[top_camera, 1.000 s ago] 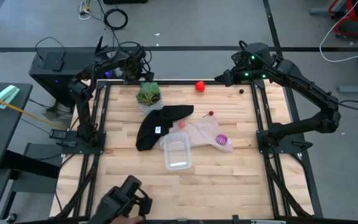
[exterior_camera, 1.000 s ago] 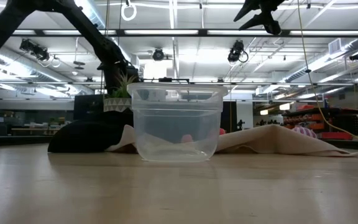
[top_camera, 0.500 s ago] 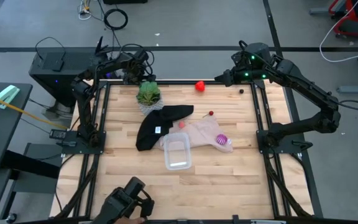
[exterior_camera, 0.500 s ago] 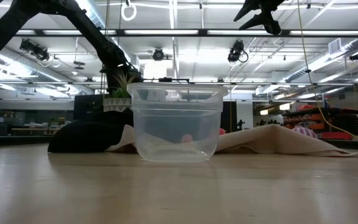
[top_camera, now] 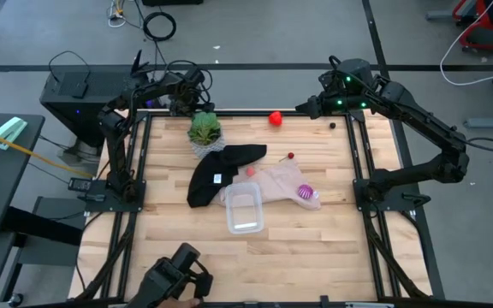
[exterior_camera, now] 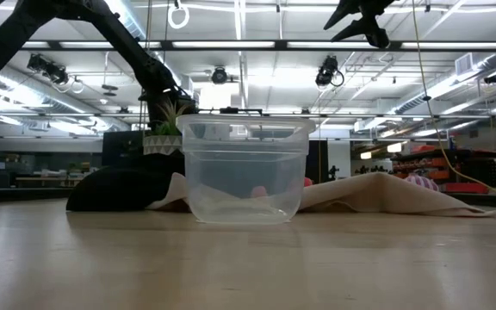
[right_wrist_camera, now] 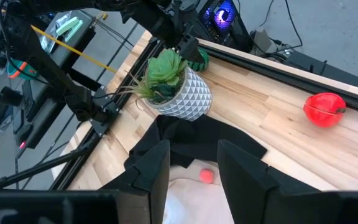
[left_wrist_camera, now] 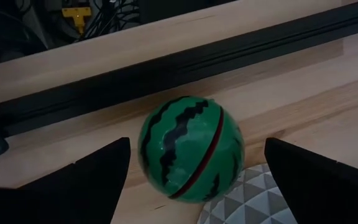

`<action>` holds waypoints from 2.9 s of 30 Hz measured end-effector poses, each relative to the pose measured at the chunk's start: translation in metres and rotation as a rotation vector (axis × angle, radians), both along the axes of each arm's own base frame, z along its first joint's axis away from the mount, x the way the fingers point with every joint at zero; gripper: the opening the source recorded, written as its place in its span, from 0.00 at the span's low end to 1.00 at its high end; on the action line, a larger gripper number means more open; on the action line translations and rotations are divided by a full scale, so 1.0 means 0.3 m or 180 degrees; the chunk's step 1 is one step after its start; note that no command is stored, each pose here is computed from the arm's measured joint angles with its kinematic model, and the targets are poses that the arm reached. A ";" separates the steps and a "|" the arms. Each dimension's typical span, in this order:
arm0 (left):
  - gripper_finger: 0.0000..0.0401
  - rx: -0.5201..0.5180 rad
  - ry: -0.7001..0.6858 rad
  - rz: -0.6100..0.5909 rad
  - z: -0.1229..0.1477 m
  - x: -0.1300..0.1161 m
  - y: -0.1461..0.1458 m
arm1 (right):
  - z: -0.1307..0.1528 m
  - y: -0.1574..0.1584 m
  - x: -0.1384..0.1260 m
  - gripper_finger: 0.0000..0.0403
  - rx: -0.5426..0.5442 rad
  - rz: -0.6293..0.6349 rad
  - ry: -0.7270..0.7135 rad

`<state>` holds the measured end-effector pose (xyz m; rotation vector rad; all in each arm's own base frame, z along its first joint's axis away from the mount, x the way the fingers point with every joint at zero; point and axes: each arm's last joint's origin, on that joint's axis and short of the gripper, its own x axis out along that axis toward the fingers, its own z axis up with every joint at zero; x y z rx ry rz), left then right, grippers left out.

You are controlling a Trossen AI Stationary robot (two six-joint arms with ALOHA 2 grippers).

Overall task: Pick and placing Produce into tupperware
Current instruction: Put the watermelon into the transparent container

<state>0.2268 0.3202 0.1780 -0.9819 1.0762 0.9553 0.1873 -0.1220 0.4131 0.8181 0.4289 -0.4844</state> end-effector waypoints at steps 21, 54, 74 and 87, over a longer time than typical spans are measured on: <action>0.99 0.0062 0.0100 0.0027 -0.006 0.000 0.002 | 0.000 0.000 0.000 0.35 0.0000 0.0001 0.0000; 0.97 -0.0046 0.0113 -0.0139 -0.082 0.043 -0.001 | 0.006 -0.004 0.003 0.35 0.0002 -0.0085 -0.0062; 0.77 0.0004 0.0170 -0.0137 -0.080 0.042 0.000 | 0.005 -0.004 0.003 0.35 -0.0006 -0.0093 -0.0058; 0.76 -0.0001 0.0178 -0.0155 -0.076 0.039 0.002 | 0.005 -0.004 0.003 0.35 -0.0009 -0.0090 -0.0055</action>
